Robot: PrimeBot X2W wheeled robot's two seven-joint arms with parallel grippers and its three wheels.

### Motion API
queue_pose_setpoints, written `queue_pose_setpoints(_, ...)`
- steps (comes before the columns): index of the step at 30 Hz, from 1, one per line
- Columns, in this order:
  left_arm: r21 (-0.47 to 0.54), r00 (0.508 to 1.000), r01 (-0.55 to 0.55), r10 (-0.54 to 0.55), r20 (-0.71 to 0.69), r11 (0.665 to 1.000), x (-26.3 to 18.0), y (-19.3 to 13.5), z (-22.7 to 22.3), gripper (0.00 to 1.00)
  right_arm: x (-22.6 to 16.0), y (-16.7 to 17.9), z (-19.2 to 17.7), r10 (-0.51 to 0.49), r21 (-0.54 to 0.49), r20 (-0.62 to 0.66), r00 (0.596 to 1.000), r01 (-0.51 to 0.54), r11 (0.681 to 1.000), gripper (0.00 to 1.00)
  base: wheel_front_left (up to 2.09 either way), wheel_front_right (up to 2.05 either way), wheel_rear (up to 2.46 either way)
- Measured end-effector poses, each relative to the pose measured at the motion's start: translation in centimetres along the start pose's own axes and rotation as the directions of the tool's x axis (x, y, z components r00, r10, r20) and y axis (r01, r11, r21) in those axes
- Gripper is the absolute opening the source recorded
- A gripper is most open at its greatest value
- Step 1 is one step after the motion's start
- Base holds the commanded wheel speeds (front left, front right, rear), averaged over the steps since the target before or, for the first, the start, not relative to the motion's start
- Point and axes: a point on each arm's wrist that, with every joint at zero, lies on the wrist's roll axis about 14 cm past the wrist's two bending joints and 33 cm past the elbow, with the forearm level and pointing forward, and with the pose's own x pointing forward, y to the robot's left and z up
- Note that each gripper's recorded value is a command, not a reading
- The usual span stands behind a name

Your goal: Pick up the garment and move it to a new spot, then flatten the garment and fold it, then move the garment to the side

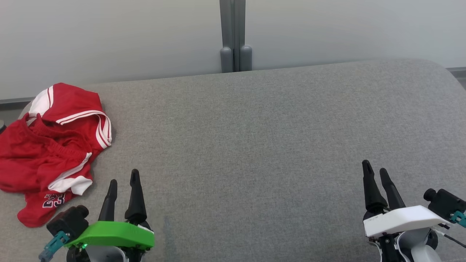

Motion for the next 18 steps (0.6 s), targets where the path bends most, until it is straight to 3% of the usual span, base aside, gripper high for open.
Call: queue_pose_setpoints(18,0.177,1.0,-0.006,0.007,-0.007,0.984,-0.5,0.5,-1.1,1.0,-0.2,1.0,-1.1,0.049,-0.236,-0.028,0.998,-0.055,0.97,1.0,0.0,0.0,0.0)
